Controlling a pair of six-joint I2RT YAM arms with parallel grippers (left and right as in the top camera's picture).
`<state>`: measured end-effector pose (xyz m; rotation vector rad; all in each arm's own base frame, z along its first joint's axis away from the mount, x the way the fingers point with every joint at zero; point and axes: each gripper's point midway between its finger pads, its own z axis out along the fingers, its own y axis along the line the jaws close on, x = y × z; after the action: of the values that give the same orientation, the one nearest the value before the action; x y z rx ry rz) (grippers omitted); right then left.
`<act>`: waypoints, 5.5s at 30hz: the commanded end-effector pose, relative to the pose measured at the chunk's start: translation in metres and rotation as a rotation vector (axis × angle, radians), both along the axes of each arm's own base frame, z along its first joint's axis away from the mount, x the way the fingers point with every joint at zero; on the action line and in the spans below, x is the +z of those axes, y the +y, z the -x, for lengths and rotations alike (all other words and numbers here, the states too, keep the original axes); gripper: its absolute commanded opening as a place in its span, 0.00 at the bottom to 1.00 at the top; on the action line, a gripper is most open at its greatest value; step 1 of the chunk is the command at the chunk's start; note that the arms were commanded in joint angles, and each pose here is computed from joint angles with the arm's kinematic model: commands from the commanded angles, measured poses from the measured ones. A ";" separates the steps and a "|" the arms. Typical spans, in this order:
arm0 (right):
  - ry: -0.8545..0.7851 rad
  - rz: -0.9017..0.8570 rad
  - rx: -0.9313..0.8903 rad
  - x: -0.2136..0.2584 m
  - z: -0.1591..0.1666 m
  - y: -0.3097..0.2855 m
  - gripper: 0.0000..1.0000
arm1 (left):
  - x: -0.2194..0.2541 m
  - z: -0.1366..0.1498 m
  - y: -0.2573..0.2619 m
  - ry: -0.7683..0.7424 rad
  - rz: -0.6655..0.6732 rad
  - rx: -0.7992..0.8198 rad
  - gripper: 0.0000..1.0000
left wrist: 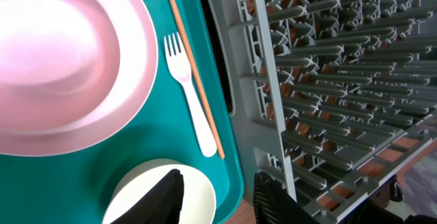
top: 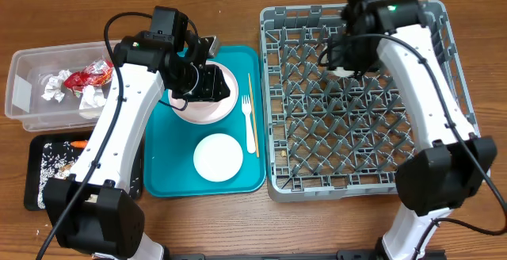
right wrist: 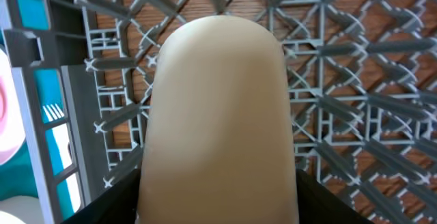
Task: Sort waste into correct bins and load items into the dishwasher
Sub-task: 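Carry the cup with the right gripper to the back of the dish rack, then lower the white cup into the rack and open the right gripper, then grasp the white bowl on the teal tray with the left gripper and lift, then pass the white bowl from the left gripper to the right gripper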
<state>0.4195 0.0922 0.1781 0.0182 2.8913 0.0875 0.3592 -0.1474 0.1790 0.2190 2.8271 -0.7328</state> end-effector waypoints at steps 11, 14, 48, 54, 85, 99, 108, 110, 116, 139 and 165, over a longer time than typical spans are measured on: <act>0.019 0.019 0.145 -0.009 0.010 0.053 0.25 | -0.026 0.010 0.013 0.059 -0.068 0.027 0.36; 0.030 0.022 0.156 -0.011 0.014 0.057 0.25 | -0.033 0.010 0.013 0.063 -0.073 0.028 0.35; 0.084 0.072 0.160 -0.051 0.017 0.049 0.39 | -0.031 -0.003 0.011 0.015 -0.056 0.052 0.36; 0.088 0.072 0.160 -0.056 0.015 0.050 0.75 | -0.031 -0.003 0.011 0.016 -0.056 0.052 0.36; 0.100 -0.025 0.162 0.054 0.060 0.036 1.00 | -0.032 0.068 0.087 0.214 -0.488 0.327 0.40; 0.105 -0.024 0.163 0.052 0.061 0.036 1.00 | -0.135 0.115 0.071 0.329 -0.480 0.285 0.45; 0.105 -0.024 0.163 0.052 0.061 0.036 1.00 | -0.154 0.115 0.071 0.301 -0.468 0.290 0.23; 0.105 -0.024 0.163 0.052 0.061 0.036 1.00 | -0.154 0.115 0.071 0.301 -0.468 0.290 0.10; 0.105 -0.024 0.163 0.052 0.061 0.036 1.00 | -0.151 0.120 0.073 0.317 -0.480 0.278 0.04; 0.173 -0.338 0.461 0.067 0.104 0.128 1.00 | 0.022 0.049 0.044 -0.016 -0.279 0.323 0.04; 0.108 -0.276 0.606 0.059 0.113 0.169 0.25 | 0.035 0.058 -0.003 0.010 -0.039 0.142 0.04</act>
<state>0.3089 0.2618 0.2313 -0.8085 2.8812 0.6223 0.3029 -0.1403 0.2061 -0.0420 2.8499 -0.5826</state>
